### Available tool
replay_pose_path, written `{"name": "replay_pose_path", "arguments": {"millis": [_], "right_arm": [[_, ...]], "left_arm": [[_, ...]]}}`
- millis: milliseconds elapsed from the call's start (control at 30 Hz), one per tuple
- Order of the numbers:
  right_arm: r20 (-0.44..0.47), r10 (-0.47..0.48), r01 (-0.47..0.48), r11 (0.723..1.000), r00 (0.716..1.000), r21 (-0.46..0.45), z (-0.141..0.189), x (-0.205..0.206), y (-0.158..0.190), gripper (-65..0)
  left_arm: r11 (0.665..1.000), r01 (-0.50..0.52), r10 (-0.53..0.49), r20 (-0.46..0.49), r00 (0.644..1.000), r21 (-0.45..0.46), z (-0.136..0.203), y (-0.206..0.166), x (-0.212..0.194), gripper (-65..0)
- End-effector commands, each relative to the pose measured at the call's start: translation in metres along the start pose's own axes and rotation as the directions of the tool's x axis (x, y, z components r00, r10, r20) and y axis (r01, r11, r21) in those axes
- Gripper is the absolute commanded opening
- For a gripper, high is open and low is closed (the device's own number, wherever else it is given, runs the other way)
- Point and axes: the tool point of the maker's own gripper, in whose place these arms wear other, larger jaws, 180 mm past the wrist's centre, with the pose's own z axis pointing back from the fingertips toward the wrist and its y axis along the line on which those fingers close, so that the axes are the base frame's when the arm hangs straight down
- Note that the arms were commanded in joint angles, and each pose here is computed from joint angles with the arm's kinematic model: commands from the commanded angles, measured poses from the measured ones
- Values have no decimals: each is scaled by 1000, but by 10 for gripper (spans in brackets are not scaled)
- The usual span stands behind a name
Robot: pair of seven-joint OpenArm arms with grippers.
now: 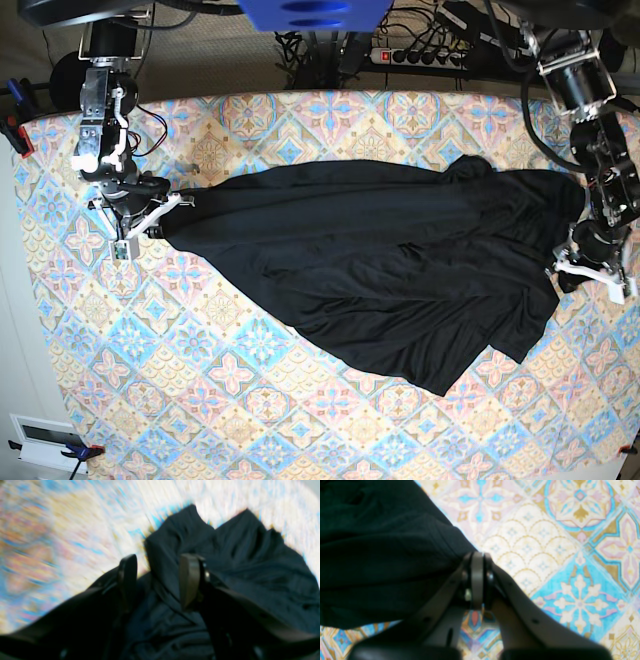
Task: Layout the t-shirt on the table in an organized manner, then fold the t-shirt properly
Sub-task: 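Grasp the shirt end with the left gripper and drag it outward, then release the shirt with the left gripper and reach toward its bottom end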
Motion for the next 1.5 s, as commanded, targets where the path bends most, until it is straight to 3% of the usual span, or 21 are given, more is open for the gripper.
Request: {"name": "replay_pose_path", "arguments": {"millis": [0,100,300,467,567,633,733,1033,1300,1400,1467], "right_arm": [[54,13,-13,1000,998,-1,4,17,-2,-650],[54,12,-12,1000,998,0,4,17,-1,-650],[53,11,-11,1000,999,2,3,17,0,-650],[53,11,-11,1000,999,2,3,17,0,-650],[53,11,-11,1000,999,2,3,17,0,-650],[53,11,-11,1000,999,2,3,17,0,-650],[53,11,-11,1000,999,2,3,17,0,-650],[58,11,-12,1000,998,2,3,18,0,-650],[66,6,-6,1000,998,5,4,20,-1,-650],[68,6,-6,1000,998,5,4,20,-1,-650],[69,6,-6,1000,998,5,4,20,-1,-650]], "left_arm": [[1000,5,-6,60,998,20,-1,5,27,-377],[999,-7,6,32,999,33,-22,-2,19,-377],[990,124,-126,42,991,62,-50,-14,-4,-377],[983,175,-174,-22,984,55,-72,-25,-35,-379],[987,152,-150,-48,988,47,-80,-31,-44,-432],[989,143,-141,-38,989,38,-81,-35,-40,-522],[992,129,-129,11,992,10,-81,-54,-18,-648],[981,152,-109,308,945,-121,-42,-136,94,-638],[963,41,63,369,927,-265,-56,-229,176,-638],[954,79,55,428,902,-288,-58,-267,203,-638],[952,129,28,497,867,-279,-56,-288,221,-638]]}}
